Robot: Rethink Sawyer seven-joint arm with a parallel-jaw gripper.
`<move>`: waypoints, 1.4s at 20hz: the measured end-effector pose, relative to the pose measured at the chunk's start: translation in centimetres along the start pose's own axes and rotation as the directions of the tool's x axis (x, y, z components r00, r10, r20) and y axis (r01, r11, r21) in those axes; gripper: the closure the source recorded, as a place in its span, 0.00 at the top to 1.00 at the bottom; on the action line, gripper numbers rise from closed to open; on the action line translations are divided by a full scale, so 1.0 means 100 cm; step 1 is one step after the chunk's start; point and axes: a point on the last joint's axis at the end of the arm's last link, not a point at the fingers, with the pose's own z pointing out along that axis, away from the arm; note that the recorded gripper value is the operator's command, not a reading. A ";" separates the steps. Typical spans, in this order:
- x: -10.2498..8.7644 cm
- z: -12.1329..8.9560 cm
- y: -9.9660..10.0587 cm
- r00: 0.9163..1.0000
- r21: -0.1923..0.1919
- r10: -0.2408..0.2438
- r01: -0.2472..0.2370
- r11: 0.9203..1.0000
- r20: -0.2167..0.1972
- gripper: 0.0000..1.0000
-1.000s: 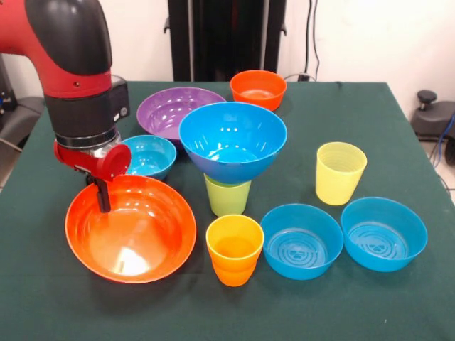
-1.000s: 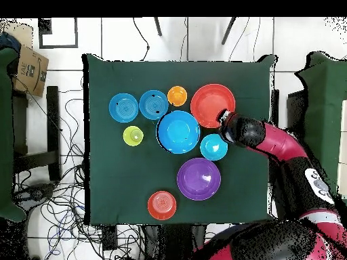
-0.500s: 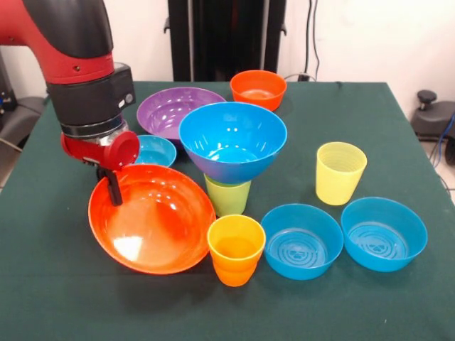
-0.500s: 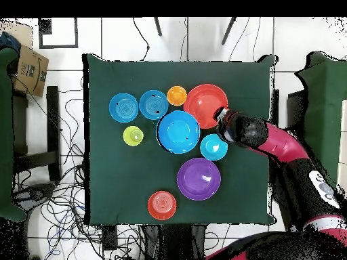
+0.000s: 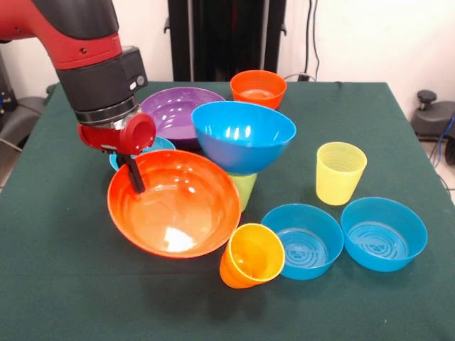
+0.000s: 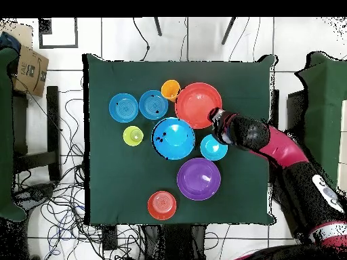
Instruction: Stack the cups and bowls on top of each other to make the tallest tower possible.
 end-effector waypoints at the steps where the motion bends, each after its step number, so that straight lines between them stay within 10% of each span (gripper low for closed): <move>1: 0.001 -0.001 0.001 1.000 -0.006 0.002 -0.002 1.000 -0.007 0.00; 28: 0.003 -0.014 0.013 0.999 -0.064 0.004 -0.007 0.998 -0.051 0.00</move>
